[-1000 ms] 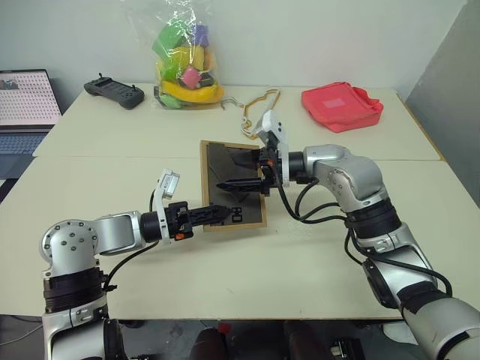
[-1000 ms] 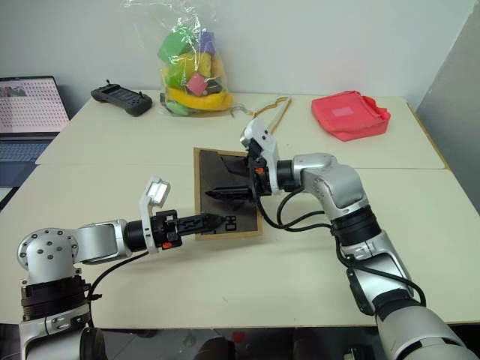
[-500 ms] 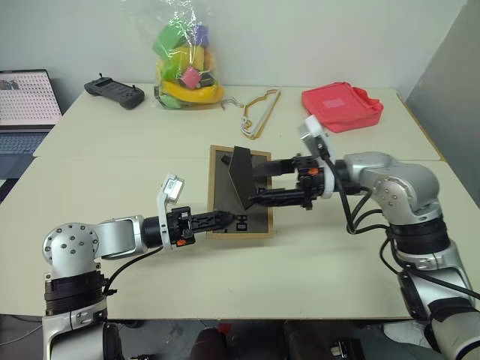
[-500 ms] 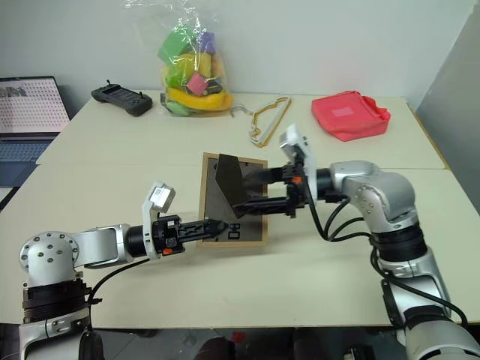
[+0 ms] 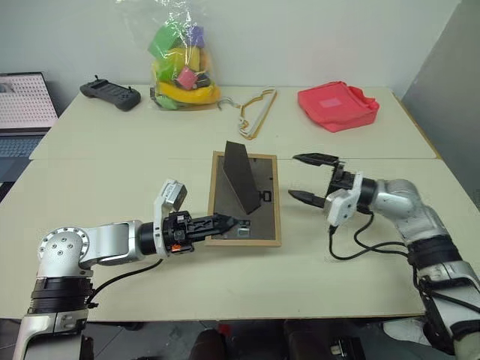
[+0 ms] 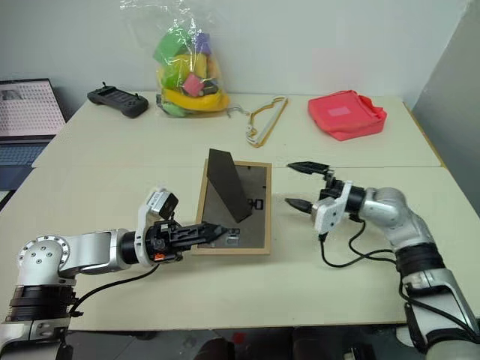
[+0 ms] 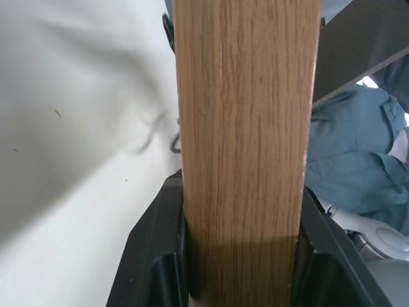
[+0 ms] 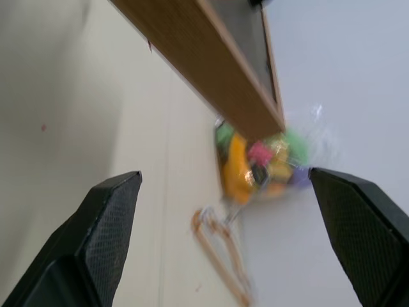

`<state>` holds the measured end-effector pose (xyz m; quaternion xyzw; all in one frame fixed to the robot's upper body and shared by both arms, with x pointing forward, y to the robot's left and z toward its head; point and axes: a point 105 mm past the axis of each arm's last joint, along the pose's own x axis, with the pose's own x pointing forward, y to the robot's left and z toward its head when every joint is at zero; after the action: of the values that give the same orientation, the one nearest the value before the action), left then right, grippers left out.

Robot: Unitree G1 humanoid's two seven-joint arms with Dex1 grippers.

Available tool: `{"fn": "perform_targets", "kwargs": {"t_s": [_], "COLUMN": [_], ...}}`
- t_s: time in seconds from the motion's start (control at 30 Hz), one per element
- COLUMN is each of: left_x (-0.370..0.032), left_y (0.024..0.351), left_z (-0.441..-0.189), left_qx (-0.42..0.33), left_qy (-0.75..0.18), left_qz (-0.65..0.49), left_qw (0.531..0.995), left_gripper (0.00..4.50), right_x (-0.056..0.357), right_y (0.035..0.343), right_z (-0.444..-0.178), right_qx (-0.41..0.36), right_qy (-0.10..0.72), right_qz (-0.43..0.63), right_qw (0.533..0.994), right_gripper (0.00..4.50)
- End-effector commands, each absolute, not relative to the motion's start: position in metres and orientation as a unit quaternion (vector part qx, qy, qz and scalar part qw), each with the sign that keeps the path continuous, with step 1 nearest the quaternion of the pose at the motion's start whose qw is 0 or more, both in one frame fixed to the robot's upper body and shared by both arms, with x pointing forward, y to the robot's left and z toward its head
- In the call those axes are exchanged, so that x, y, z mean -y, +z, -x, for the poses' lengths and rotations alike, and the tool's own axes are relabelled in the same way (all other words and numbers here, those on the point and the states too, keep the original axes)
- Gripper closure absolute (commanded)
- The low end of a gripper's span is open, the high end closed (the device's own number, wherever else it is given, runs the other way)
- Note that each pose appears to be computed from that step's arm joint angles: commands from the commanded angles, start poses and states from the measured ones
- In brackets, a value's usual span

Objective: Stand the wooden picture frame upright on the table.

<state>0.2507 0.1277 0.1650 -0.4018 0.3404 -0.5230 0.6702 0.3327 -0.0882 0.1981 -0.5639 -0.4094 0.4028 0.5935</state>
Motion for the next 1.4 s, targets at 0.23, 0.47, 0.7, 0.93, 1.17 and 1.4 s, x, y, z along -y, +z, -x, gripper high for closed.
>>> {"fn": "perform_targets", "kwargs": {"t_s": [0.23, 0.47, 0.7, 0.93, 1.17, 1.4], "left_x": [-0.122, -0.122, -0.122, -0.158, -0.199, -0.153], "left_y": [0.178, 0.177, 0.178, 0.194, 0.21, 0.191], "left_z": [-0.241, -0.24, -0.238, -0.266, -0.262, -0.248], "left_qx": [-0.317, -0.32, -0.312, -0.249, -0.184, -0.106], "left_qy": [-0.558, -0.557, -0.555, -0.478, -0.377, -0.331], "left_qz": [0.402, 0.4, 0.393, 0.408, 0.305, 0.043], "left_qw": [0.653, 0.653, 0.664, 0.737, 0.855, 0.937], "left_gripper": [3.21, 3.21, 2.86, 1.33, 0.02, 0.0], "right_x": [0.046, 0.043, 0.045, 0.057, 0.056, 0.033], "right_y": [0.211, 0.206, 0.207, 0.215, 0.213, 0.187], "right_z": [-0.315, -0.318, -0.323, -0.334, -0.368, -0.394], "right_qx": [0.538, 0.538, 0.536, 0.504, 0.261, 0.035], "right_qy": [0.385, 0.384, 0.38, 0.392, 0.513, 0.581], "right_qz": [0.546, 0.556, 0.557, 0.519, 0.281, 0.044], "right_qw": [0.513, 0.505, 0.508, 0.569, 0.768, 0.812], "right_gripper": [0.44, 1.78, 2.9, 3.19, 3.19, 3.19]}}
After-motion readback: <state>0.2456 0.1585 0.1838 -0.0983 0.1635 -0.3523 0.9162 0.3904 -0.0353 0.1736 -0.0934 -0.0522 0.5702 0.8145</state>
